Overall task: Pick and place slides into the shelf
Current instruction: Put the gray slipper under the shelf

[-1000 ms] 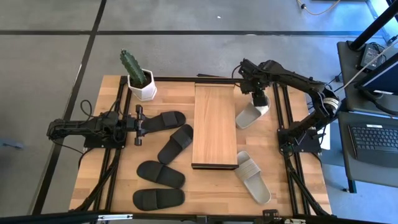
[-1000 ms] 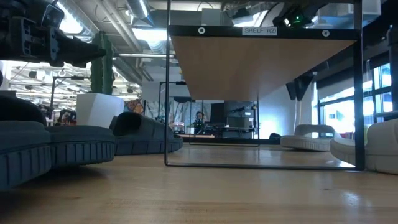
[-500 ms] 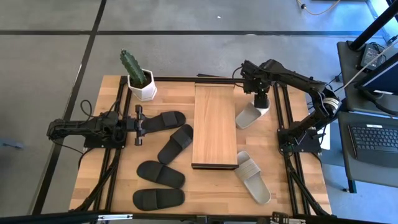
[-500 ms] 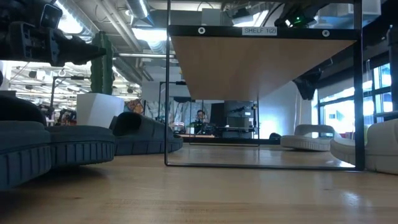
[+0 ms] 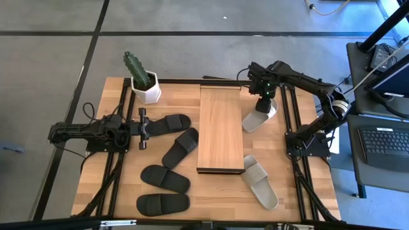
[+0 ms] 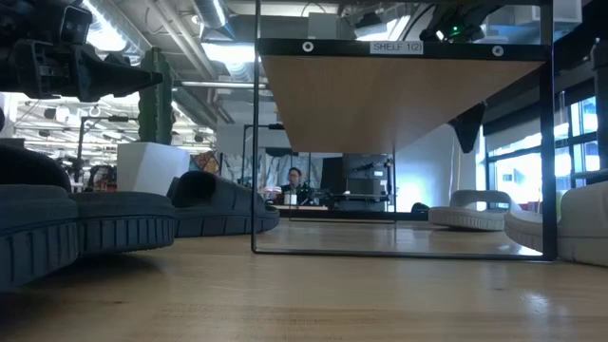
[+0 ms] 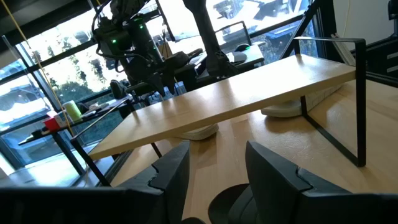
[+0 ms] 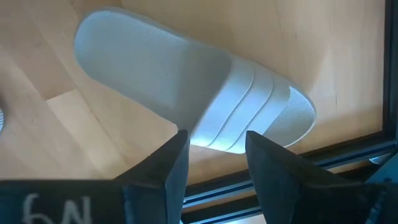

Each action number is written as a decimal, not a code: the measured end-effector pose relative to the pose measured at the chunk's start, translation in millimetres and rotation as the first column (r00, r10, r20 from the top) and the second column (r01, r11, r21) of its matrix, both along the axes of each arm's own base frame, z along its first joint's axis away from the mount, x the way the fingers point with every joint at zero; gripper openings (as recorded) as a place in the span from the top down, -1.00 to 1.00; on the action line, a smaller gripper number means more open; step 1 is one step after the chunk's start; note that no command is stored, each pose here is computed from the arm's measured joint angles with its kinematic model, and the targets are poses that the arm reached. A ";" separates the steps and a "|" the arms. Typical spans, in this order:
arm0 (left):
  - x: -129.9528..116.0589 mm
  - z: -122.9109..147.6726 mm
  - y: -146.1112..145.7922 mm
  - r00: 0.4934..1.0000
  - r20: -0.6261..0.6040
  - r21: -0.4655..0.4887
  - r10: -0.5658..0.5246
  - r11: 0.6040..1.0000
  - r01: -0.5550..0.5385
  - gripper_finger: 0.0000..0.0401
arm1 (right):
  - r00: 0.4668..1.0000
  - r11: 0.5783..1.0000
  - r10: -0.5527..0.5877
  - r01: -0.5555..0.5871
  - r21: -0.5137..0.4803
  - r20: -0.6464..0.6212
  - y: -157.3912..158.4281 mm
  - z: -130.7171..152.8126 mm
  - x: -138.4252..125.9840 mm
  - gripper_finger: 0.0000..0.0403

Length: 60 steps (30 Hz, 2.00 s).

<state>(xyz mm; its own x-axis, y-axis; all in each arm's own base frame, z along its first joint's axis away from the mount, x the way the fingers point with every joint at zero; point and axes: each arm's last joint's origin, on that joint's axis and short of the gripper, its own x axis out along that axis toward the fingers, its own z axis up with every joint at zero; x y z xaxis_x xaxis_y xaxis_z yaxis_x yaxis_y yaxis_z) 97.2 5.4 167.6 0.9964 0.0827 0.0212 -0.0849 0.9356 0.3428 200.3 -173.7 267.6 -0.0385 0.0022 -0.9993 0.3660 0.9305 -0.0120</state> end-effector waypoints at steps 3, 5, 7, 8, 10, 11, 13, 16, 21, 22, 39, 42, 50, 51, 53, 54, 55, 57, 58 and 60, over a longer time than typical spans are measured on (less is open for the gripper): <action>0.0 0.0 0.0 1.000 0.000 0.000 0.000 1.000 0.000 0.26 | 1.000 1.000 -0.018 0.018 0.006 -0.008 1.0 0.0 -0.5 0.21; 0.0 0.0 0.0 1.000 0.000 0.000 0.000 1.000 0.000 0.26 | 0.999 0.999 -0.038 0.038 0.006 -0.007 1.0 0.0 -0.5 0.21; 0.0 0.0 0.0 1.000 0.000 0.000 0.000 1.000 0.000 0.26 | 0.999 0.999 -0.045 0.045 0.006 -0.007 1.0 0.0 -0.5 0.21; 0.0 0.0 0.0 1.000 0.000 0.000 0.000 1.000 0.000 0.26 | 0.999 0.999 -0.043 0.043 0.006 -0.007 1.0 0.0 -0.5 0.21; 0.0 0.0 0.0 1.000 0.000 0.000 0.000 1.000 0.000 0.26 | 0.999 0.999 -0.048 0.048 0.006 -0.007 1.0 0.0 -0.5 0.21; 0.0 0.0 0.0 1.000 0.000 0.000 0.000 1.000 0.000 0.26 | 0.998 0.998 -0.062 0.062 0.005 -0.008 1.0 -0.3 -0.5 0.21; 0.0 0.0 0.0 1.000 0.000 0.000 0.000 1.000 0.000 0.26 | 0.997 0.997 -0.072 0.072 0.009 -0.014 1.6 -4.3 -1.2 0.21; 0.0 0.0 0.0 1.000 0.000 0.000 0.000 1.000 0.000 0.26 | 0.996 0.996 -0.071 0.074 0.041 -0.058 5.4 -17.4 -5.7 0.21; 0.0 0.0 0.1 1.000 0.000 0.000 0.005 1.000 -0.005 0.26 | 0.985 0.989 -0.091 0.106 0.099 -0.147 14.6 -43.3 -16.4 0.21; 0.0 0.0 0.3 1.000 0.000 0.000 0.010 1.000 -0.010 0.26 | 0.982 0.987 -0.098 0.117 0.107 -0.163 16.3 -48.2 -18.4 0.21; -0.2 0.9 1.7 0.998 -0.001 0.125 0.062 0.990 -0.062 0.26 | 0.942 0.918 -0.300 0.241 -0.315 -0.151 -12.1 -66.6 -24.7 0.21; -0.2 0.9 1.7 0.998 -0.001 0.125 0.060 0.990 -0.060 0.26 | 0.928 0.901 -0.346 0.288 -0.324 -0.138 -14.9 -72.5 -29.5 0.21; -0.2 0.9 1.6 0.998 -0.001 0.126 0.060 0.990 -0.059 0.26 | 0.858 0.848 -0.490 0.426 -0.316 -0.158 -11.0 -100.1 -51.0 0.21; -0.2 0.9 1.6 0.998 -0.001 0.126 0.060 0.990 -0.059 0.26 | 0.854 0.848 -0.494 0.431 -0.309 -0.164 -9.3 -102.8 -52.5 0.21; -0.2 0.9 1.6 0.998 -0.002 0.126 0.060 0.990 -0.059 0.26 | 0.852 0.855 -0.494 0.440 -0.275 -0.172 -5.6 -107.5 -54.7 0.21; -0.2 0.8 1.6 0.998 -0.002 0.126 0.060 0.990 -0.059 0.26 | 0.853 0.859 -0.492 0.443 -0.255 -0.174 -3.7 -109.6 -55.4 0.21; -0.2 0.8 1.6 0.998 -0.002 0.126 0.060 0.990 -0.059 0.26 | 0.853 0.862 -0.492 0.450 -0.232 -0.174 -2.1 -111.4 -56.0 0.21; -0.2 0.9 1.6 0.998 -0.001 0.126 0.059 0.990 -0.059 0.26 | 0.845 0.857 -0.507 0.475 -0.197 -0.168 0.2 -113.6 -56.6 0.21; -0.2 0.9 1.6 0.998 -0.001 0.126 0.060 0.990 -0.059 0.26 | 0.843 0.856 -0.511 0.482 -0.186 -0.168 1.0 -114.2 -56.8 0.21; -0.2 0.8 1.6 0.998 -0.002 0.126 0.059 0.990 -0.059 0.26 | 0.838 0.852 -0.519 0.491 -0.181 -0.169 2.4 -115.6 -57.1 0.21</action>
<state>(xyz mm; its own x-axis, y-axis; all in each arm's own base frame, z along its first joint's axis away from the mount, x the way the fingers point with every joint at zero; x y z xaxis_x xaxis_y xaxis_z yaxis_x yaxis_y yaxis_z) 97.0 7.0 168.5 0.9899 0.1383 0.0299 -0.1366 0.8782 0.4583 143.1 -171.3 152.0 -0.2693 -0.0469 -0.9619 0.7608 0.6020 -0.2423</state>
